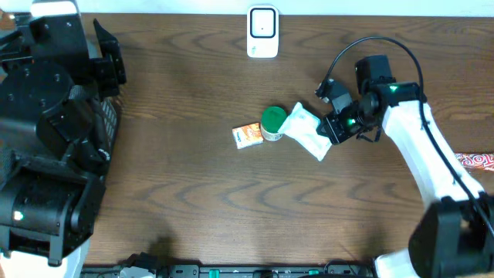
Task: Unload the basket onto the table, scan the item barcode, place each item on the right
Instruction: 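Carry the wipes pack up toward the white scanner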
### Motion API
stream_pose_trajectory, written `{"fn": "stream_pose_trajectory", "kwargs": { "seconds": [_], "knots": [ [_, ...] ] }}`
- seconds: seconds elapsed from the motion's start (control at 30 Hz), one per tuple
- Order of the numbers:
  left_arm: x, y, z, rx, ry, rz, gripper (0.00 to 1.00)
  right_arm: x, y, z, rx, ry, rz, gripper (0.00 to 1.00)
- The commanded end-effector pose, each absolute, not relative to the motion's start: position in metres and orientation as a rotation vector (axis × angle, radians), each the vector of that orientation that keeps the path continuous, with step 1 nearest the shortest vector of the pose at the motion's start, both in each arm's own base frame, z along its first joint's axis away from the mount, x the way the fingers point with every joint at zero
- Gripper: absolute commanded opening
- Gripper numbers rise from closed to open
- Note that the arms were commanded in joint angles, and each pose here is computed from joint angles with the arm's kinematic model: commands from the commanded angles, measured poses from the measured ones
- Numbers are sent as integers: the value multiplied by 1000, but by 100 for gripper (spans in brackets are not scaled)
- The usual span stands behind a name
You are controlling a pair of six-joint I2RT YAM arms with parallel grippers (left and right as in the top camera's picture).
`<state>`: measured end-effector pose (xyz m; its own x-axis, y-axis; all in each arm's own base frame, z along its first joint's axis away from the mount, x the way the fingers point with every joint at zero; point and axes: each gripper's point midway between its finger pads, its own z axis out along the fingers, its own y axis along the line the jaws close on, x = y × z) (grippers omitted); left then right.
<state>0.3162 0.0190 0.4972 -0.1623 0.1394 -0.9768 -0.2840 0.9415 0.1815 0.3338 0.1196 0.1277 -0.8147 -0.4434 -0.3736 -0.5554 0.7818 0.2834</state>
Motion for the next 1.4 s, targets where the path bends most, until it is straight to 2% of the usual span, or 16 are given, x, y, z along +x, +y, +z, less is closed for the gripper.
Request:
{"fn": "stream_pose_trajectory", "kwargs": {
  "seconds": [0.0,0.4,0.53,0.73,0.9,1.07,1.37],
  "knots": [
    [323,21,490,-110,1716,398,82,328,136,174,-858,2519,571,1],
    [334,18,481,-100,1743,406,82,276,152,300,-941,2076,441,1],
    [334,18,482,-102,1739,404,82,266,153,311,-952,2033,430,1],
    [334,18,483,-104,1735,403,82,270,153,302,-953,2070,432,1],
    [332,18,484,-114,1730,392,82,332,131,292,-756,2121,194,1],
    [332,19,484,-114,1730,393,82,410,82,284,-488,2102,-273,1],
    [332,18,483,-113,1735,395,82,466,92,277,-546,1911,-942,1]
  ]
}}
